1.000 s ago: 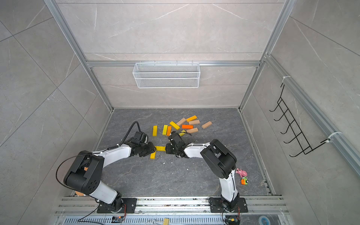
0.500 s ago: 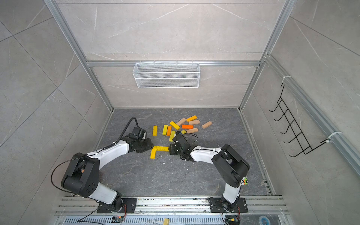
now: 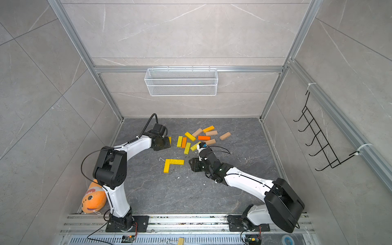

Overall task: Assemble the number 8 with building blocks
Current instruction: Pick up the building block from the center of the board.

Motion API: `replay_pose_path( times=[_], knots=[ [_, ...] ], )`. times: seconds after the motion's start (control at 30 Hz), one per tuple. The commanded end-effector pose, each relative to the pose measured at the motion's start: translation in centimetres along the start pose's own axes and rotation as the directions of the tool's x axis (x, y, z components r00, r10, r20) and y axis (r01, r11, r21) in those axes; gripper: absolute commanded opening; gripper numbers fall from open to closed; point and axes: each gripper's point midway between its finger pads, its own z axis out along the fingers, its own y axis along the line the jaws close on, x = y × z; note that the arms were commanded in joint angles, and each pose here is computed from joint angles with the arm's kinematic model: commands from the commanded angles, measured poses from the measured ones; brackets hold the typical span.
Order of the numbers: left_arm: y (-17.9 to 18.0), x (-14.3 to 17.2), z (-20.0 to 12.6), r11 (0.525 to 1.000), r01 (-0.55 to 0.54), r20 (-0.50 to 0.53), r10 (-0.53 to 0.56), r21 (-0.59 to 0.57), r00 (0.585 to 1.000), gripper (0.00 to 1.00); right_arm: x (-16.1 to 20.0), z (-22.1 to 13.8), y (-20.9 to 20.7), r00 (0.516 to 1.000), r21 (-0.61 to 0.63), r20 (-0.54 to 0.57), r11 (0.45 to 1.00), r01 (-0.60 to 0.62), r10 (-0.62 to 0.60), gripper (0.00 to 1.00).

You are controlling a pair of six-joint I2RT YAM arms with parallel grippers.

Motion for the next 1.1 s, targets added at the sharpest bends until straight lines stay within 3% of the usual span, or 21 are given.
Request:
replay_pose_path(
  times=[0.0, 0.5, 0.77, 0.87, 1.07],
  knots=[
    [0.4, -1.3, 0.7, 0.998, -0.046, 0.010, 0.047, -0.053, 0.999, 0.54, 0.7, -1.3, -1.0, 0.999, 0.047, -0.013, 0.998, 0.035, -0.034, 0.51],
    [-0.8, -2.5, 4.5, 0.991, -0.126, -0.025, 0.125, -0.053, 0.992, 0.54, 1.4, -2.0, -2.2, 0.999, 0.094, -0.018, 0.995, 0.037, -0.036, 0.51],
    [-0.5, -2.2, 5.9, 0.988, -0.135, -0.050, 0.131, -0.079, 0.990, 0.43, 1.6, -2.6, -2.7, 0.999, 0.115, -0.016, 0.993, 0.039, -0.037, 0.51],
    [-0.6, -2.3, 5.3, 0.986, -0.143, -0.037, 0.140, -0.088, 0.989, 0.34, 1.8, -2.7, -2.9, 0.999, 0.119, -0.018, 0.992, 0.038, -0.036, 0.51],
    [-2.1, -2.4, 1.2, 0.982, -0.170, 0.009, 0.171, -0.077, 0.985, 0.29, 1.9, -4.0, -3.0, 0.999, 0.117, -0.010, 0.992, 0.044, -0.043, 0.50]
  ],
)
